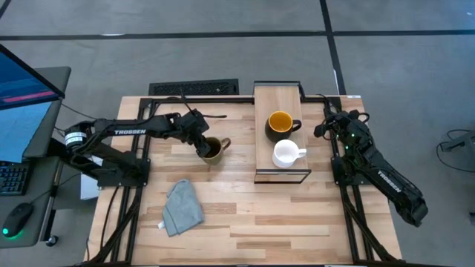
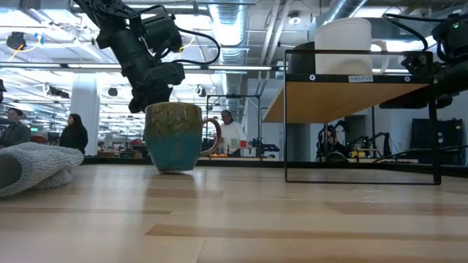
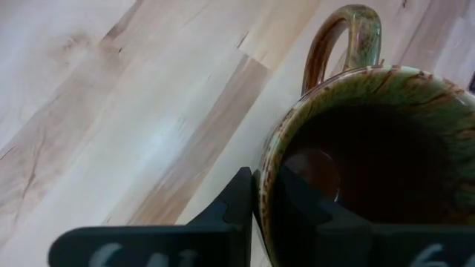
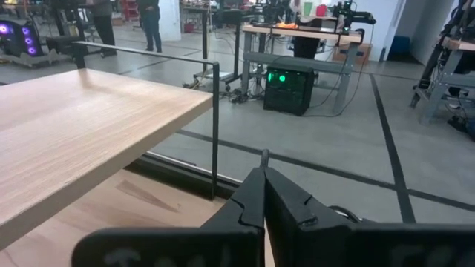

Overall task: Stack small to large cups/mugs on shelf
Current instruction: Put the brown mug on the shelf

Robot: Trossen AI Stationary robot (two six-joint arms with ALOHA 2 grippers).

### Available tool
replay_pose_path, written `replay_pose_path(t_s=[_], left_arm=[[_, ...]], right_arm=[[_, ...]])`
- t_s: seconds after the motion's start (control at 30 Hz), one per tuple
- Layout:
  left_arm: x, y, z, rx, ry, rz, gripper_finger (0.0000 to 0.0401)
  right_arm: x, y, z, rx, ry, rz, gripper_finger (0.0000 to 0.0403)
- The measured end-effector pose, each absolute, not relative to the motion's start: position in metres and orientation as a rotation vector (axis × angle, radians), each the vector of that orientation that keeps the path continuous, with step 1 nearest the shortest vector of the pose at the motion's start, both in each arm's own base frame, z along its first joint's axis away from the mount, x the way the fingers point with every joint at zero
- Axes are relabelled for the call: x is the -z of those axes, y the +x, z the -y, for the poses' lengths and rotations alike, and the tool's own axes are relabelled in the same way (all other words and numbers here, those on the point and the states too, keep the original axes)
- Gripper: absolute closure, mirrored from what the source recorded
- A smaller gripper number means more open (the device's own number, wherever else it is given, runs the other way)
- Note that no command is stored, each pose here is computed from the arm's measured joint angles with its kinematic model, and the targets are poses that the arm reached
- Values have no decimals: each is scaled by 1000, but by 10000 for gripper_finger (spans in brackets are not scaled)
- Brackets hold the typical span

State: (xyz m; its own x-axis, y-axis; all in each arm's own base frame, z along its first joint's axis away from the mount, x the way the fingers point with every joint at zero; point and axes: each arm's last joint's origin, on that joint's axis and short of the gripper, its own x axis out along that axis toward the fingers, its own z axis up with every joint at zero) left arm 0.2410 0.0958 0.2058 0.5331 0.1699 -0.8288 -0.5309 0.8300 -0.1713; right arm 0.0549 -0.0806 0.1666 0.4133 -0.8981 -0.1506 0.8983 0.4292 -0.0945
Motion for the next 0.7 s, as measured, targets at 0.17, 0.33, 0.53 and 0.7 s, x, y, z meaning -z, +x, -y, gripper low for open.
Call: replay_pose_path(t_s=[0.17, 0.33, 0.53, 0.7], left_arm=[[-206, 241, -96, -429, -427, -918, 378], [-206, 241, -96, -428, -425, -918, 378], [-206, 241, -96, -429, -425, -917, 378], [-206, 242, -96, -431, -429, -915, 378]], right_arm=[[-167, 55, 81, 1129, 1, -188, 376], [-167, 55, 81, 1129, 1, -188, 376], [-167, 55, 81, 1129, 1, -188, 376], [-167, 55, 81, 1129, 1, -188, 376]])
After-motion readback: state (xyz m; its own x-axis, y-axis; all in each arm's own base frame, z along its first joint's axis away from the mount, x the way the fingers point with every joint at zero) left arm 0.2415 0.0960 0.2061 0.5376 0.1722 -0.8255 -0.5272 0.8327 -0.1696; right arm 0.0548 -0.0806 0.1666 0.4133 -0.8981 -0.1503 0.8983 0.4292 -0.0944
